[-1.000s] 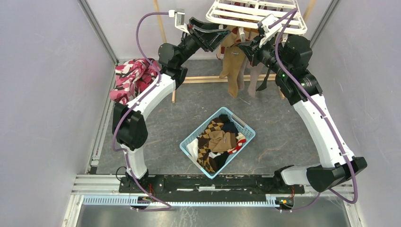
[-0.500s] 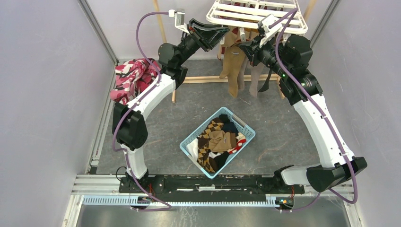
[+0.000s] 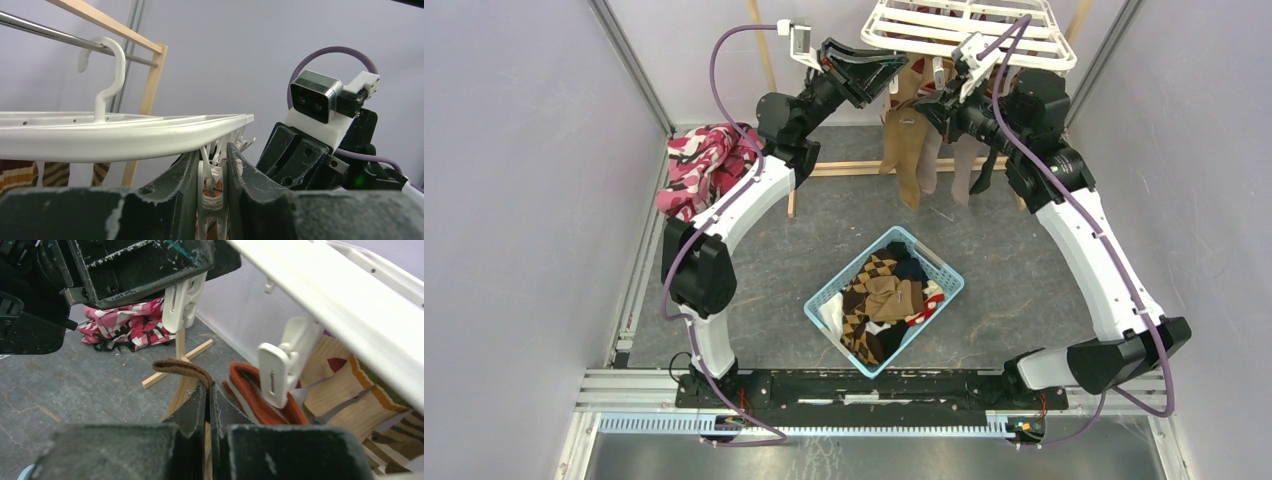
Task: Clip the socks to the hanger
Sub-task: Open the clamp at the hanger.
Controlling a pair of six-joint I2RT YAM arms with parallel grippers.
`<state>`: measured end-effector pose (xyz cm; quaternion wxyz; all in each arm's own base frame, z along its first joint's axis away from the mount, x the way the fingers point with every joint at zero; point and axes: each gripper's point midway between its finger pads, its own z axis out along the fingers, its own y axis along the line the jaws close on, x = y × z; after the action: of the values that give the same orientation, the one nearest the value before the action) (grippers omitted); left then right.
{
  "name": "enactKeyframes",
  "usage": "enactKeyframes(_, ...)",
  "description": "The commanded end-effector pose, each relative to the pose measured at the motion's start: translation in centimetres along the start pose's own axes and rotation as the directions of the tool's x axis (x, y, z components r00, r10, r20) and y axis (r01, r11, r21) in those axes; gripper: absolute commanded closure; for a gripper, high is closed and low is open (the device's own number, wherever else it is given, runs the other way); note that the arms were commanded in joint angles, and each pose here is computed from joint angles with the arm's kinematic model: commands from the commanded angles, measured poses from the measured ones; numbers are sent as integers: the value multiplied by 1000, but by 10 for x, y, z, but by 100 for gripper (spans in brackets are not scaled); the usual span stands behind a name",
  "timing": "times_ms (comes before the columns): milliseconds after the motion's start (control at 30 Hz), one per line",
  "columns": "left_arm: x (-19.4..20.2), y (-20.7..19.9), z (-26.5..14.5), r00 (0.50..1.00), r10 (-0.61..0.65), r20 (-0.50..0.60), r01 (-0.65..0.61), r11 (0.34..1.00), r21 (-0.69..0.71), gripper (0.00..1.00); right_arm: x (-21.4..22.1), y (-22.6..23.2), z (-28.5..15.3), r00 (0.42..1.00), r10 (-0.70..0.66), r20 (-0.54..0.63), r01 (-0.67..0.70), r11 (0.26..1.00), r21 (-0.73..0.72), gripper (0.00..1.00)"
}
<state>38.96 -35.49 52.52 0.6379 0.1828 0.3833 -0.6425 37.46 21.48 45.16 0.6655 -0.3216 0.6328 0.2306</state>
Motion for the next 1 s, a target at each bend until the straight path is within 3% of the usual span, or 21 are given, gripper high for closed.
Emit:
enactKeyframes(0, -26, -28, 7, 998, 14, 58, -19, 996, 89, 75, -23, 16, 5, 999, -11, 46, 14, 998, -69, 100)
enactKeyframes(433, -23, -30, 6, 998, -4, 56, -2, 993, 117, 75, -29, 21, 34, 990, 120, 69, -114, 990, -83, 100)
enactKeyframes(967, -17, -29, 4, 999, -5, 44, -1, 992, 129, 75, -40, 13, 28, 977, 181, 111, -174, 982, -71, 100)
